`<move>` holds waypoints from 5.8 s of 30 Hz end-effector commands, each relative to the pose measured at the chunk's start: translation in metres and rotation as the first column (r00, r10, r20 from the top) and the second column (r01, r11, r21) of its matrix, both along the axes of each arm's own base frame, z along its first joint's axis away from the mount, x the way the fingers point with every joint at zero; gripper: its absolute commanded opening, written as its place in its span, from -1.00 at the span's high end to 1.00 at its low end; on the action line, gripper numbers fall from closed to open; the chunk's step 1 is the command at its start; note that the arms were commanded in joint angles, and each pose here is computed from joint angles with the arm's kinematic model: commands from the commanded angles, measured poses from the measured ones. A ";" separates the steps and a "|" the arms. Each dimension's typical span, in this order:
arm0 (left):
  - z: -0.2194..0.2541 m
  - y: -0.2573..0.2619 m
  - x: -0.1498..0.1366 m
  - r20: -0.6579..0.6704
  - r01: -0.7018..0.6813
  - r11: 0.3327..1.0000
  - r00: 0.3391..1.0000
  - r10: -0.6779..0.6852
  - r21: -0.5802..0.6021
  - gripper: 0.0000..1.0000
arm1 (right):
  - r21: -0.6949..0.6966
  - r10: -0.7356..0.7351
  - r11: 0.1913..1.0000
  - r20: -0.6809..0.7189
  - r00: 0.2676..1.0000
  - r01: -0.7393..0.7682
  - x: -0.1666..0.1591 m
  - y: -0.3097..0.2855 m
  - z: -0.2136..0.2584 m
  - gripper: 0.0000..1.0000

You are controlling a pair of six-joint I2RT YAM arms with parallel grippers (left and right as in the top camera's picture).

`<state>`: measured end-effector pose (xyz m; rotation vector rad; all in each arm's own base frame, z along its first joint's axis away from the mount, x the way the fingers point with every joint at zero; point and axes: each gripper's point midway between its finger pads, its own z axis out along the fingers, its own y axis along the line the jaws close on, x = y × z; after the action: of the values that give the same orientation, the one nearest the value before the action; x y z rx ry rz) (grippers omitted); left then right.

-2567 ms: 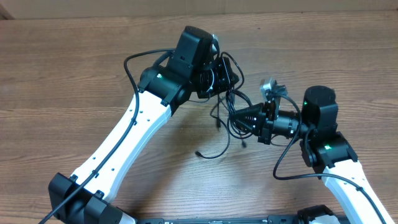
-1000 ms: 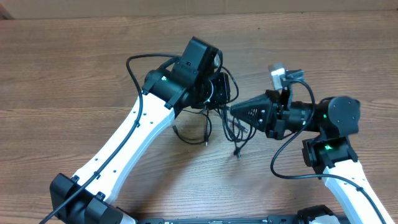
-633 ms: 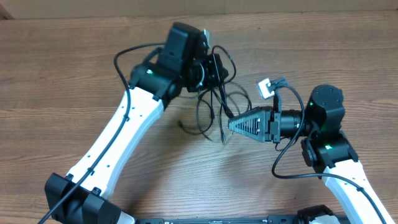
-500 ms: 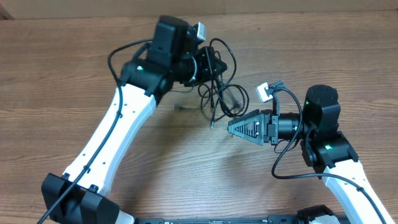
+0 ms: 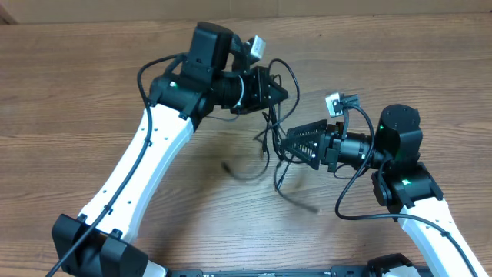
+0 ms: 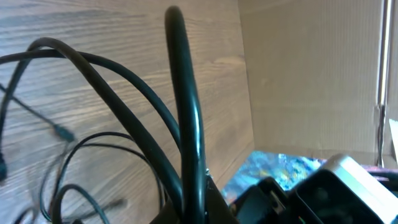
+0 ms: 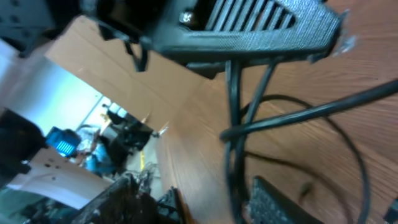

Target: Untangle cables

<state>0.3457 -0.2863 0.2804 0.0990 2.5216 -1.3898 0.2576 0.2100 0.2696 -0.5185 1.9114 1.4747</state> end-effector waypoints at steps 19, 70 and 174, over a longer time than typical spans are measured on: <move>0.021 -0.009 -0.002 -0.046 -0.046 0.997 0.998 0.043 -0.067 0.92 | -0.089 -0.027 0.996 0.051 0.998 0.031 0.001 0.002 -0.015 0.45; -0.035 0.051 0.019 -0.041 -0.294 0.919 0.948 0.315 0.264 0.92 | 0.164 0.103 0.976 0.219 0.970 -0.141 -0.023 0.022 0.077 0.93; -0.038 0.049 0.002 -0.189 -0.275 0.930 0.927 0.324 0.242 0.92 | 0.034 0.206 0.974 0.269 0.941 -0.223 -0.025 0.037 0.029 0.32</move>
<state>0.3533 -0.2319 0.2283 -0.4737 2.7323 -0.9958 0.2211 0.2518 0.3071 -0.8461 1.6621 1.6423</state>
